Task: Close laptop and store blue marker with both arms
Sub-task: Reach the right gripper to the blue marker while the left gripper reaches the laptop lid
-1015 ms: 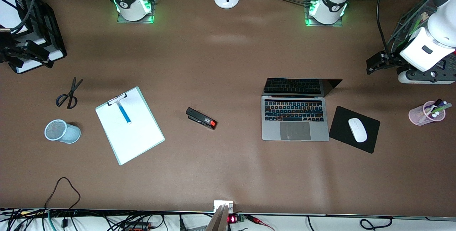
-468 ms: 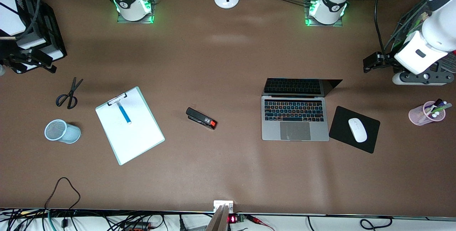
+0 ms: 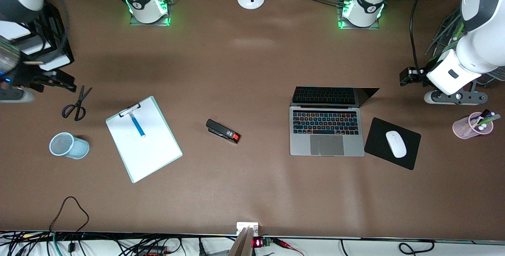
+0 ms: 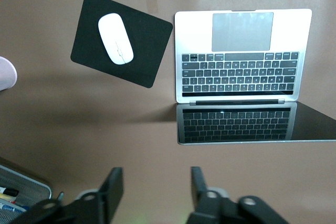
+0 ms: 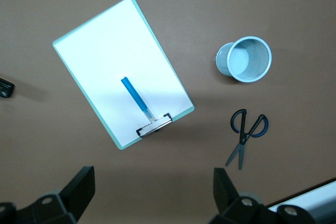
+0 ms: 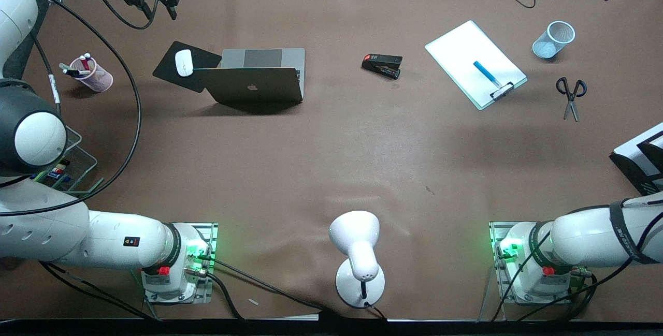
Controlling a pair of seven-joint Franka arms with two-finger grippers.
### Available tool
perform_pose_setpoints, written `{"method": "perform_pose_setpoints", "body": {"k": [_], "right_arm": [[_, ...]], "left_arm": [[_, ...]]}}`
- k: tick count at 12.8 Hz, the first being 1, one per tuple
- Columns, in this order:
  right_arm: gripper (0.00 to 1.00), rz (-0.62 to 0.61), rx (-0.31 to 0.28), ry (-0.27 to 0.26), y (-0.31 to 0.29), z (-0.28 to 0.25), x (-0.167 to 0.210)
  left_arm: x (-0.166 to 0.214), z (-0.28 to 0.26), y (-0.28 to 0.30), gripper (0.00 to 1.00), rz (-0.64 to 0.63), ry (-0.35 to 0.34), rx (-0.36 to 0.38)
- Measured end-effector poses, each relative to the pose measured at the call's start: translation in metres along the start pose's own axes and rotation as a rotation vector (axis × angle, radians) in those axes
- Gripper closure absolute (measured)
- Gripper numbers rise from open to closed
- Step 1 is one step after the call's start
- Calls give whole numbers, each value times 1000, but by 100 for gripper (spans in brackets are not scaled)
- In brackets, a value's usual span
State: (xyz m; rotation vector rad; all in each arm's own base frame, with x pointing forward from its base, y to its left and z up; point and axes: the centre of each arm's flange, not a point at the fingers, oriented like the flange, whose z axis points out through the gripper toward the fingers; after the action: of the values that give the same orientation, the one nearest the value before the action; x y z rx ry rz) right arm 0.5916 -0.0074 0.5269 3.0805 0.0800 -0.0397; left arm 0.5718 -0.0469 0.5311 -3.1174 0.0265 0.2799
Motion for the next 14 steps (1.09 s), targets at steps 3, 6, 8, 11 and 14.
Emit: {"method": "perform_pose_setpoints", "body": {"k": [3,6,8,11,14], "right_arm": [[0,-30,-7,-41,-17,25,10],[0,-65,-13,-86,-38,62,24],[0,-106,-18,-104,-58,87,33],[0,-216,-20,-98,-82,112,45],[0,-369,-17,-117,-90,153,57]], "left_arm": [[-6,3,4,81,9,-47,4],[-13,7,22,99,45,-97,9],[-20,15,50,99,78,-133,6],[-24,37,75,99,52,-170,-44],[-30,63,108,99,52,-134,-38]]}}
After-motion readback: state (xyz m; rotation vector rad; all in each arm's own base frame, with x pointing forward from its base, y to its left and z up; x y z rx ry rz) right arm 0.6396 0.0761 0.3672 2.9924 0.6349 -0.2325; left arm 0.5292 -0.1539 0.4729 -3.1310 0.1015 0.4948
